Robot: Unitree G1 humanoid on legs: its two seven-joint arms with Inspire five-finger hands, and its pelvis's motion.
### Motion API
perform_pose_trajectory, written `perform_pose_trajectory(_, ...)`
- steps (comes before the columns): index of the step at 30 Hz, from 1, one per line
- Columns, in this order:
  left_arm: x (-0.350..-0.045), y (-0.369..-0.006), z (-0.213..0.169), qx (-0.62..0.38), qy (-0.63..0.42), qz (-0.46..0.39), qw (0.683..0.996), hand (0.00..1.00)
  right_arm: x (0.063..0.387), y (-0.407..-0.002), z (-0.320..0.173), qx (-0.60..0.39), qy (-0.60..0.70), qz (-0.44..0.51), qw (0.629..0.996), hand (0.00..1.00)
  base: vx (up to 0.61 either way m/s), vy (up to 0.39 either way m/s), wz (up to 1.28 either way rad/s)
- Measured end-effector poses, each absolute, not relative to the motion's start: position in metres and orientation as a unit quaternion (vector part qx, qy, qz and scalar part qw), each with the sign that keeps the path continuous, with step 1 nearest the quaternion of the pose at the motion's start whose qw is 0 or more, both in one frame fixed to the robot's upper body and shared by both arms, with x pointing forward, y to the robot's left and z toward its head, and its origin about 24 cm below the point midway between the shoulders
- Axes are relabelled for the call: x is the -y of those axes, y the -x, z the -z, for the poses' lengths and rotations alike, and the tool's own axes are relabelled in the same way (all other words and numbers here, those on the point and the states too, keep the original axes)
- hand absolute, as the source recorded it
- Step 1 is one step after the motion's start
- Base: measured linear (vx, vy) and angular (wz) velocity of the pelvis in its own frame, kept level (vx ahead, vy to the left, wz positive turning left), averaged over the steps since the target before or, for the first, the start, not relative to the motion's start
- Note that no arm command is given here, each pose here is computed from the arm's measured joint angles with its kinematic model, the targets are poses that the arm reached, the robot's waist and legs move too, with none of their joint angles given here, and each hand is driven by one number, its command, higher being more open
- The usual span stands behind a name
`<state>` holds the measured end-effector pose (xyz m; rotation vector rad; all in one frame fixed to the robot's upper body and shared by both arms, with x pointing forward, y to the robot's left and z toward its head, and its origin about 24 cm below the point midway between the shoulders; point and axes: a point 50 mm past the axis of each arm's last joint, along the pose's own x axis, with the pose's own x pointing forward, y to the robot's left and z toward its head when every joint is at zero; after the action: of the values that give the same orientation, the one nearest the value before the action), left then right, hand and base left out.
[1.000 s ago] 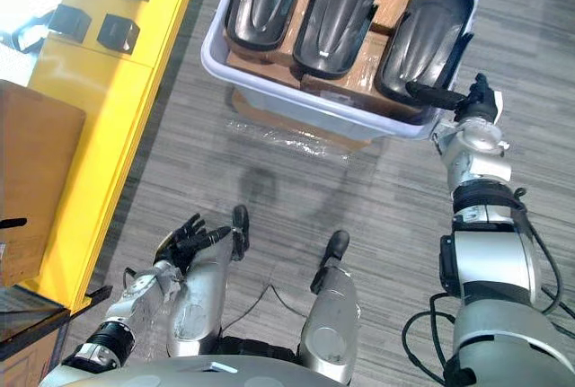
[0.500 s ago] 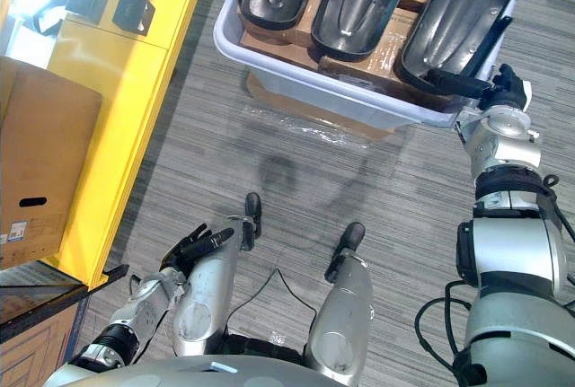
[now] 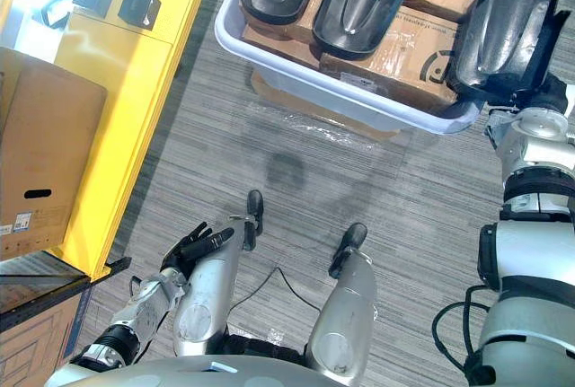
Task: Walk over and take three plastic housings, then place them on the shelf
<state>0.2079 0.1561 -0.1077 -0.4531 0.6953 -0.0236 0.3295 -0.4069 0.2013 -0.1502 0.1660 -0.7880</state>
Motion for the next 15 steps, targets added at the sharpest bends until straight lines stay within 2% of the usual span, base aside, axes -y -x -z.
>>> perform_pose_trajectory(13, -0.156, -0.2, 0.113, -0.344, 0.202, 0.01, 0.917, 1.0, 0.41, -0.325, -0.188, -0.097, 0.111, 0.39, 0.909, 0.0, 0.0, -0.01, 0.02)
perform_pose_trajectory(15, -0.157, -0.196, 0.113, -0.334, 0.2, 0.001, 0.921, 1.0, 0.403, -0.33, -0.185, -0.087, 0.127, 0.39, 0.908, 0.0, 0.02, -0.014, 0.07)
